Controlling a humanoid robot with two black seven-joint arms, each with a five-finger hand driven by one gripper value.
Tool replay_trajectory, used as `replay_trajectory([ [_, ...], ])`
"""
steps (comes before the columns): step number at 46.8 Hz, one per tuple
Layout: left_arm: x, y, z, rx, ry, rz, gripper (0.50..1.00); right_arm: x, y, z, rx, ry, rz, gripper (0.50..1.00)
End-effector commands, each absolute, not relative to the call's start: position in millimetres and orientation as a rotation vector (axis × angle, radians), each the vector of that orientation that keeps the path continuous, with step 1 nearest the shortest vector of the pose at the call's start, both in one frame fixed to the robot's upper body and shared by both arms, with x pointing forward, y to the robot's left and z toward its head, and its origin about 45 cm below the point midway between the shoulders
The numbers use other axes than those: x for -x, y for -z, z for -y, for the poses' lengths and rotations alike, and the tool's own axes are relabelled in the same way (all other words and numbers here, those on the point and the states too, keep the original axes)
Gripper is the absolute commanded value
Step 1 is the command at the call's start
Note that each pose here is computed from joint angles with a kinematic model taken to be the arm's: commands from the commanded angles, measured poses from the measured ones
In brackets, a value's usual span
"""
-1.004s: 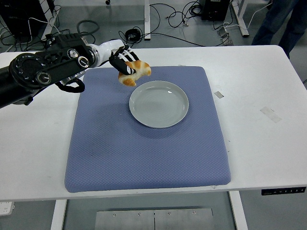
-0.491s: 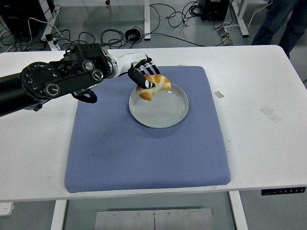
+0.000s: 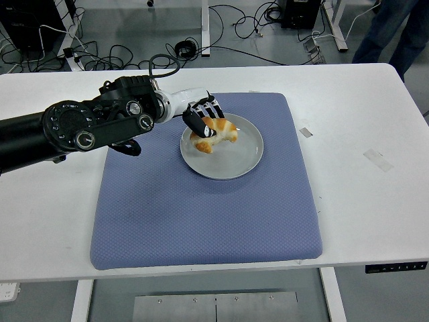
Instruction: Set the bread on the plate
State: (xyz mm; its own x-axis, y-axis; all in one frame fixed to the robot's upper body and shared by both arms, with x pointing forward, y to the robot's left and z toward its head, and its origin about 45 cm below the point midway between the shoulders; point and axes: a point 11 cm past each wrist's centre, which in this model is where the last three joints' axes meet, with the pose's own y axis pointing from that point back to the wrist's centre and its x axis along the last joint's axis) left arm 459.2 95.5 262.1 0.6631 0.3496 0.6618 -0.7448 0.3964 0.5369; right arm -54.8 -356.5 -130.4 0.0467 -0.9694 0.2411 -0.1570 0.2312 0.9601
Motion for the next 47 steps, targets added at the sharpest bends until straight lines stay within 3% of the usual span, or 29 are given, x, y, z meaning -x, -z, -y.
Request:
replay_trajectory([
  [1,-458,-258,-97,-0.927,-0.729,0.484,0.5,55,130,357,-1.166,0.908,1.373,1.0],
  [44,-453,-246,-88,-0.924,-0.719,0.465,0.5,55,130,357,-1.166,0.908,1.373,1.0],
  [47,-454,-246,-89,-0.924,-0.721,0.463,0.525,55,130,356,-1.167,0.909,1.372,1.0],
])
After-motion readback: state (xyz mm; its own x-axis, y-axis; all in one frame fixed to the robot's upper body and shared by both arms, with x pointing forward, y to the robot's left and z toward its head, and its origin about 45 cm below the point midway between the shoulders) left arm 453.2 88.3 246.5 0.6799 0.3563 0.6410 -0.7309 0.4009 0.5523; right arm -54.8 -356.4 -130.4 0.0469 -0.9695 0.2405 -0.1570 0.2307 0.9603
